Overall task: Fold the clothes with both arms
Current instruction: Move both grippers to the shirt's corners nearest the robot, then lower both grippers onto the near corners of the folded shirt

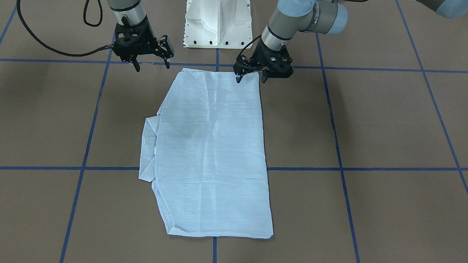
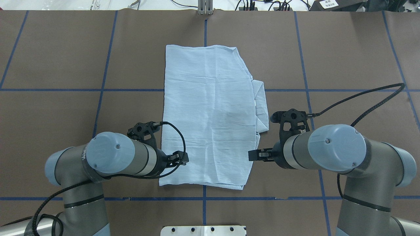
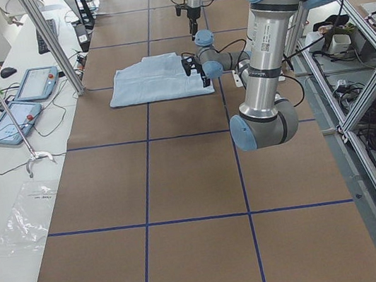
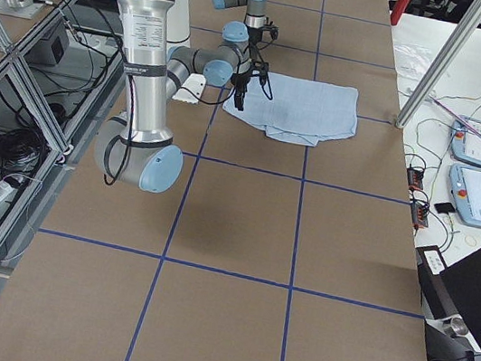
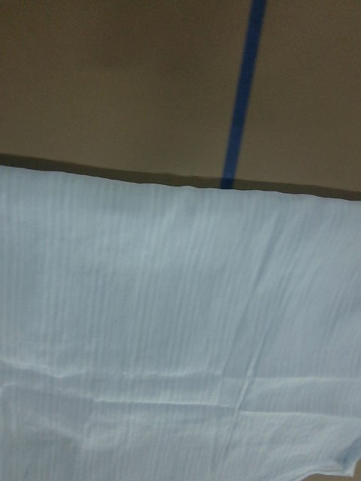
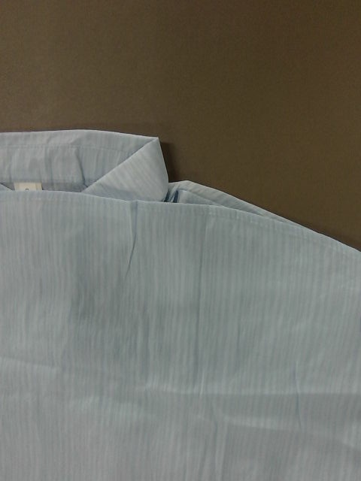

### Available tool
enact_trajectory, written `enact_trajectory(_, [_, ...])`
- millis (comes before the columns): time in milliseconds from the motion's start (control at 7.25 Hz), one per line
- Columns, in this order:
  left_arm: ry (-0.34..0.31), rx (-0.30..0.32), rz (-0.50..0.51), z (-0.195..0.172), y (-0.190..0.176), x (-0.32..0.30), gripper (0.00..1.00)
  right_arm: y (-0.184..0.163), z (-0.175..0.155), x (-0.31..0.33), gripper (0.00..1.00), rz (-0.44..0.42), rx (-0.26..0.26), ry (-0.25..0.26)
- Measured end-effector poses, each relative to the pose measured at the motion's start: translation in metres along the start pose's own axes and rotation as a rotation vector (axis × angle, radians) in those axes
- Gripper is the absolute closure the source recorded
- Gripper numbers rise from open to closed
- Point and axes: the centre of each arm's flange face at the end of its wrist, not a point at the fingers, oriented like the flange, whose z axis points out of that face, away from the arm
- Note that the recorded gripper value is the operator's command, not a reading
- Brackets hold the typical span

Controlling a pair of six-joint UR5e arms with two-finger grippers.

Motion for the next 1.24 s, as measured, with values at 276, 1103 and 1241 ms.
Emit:
enact_trajectory(276, [-0.039,0.0,-0.028,0.009,0.008,-0.005,0.07,0.001,-0.002,-0.002,0.0,0.002,-0.004,-0.009])
enact_trajectory(1103, [-0.11,-0.018,-0.049,0.036,0.024,-0.016,0.3,0.001,-0.001,-0.002,0.0,0.001,-0.007,-0.008])
enact_trajectory(1241, [-0.111,-0.019,-0.052,0.037,0.025,-0.016,0.38,0.001,-0.001,-0.002,0.0,0.001,-0.007,-0.008])
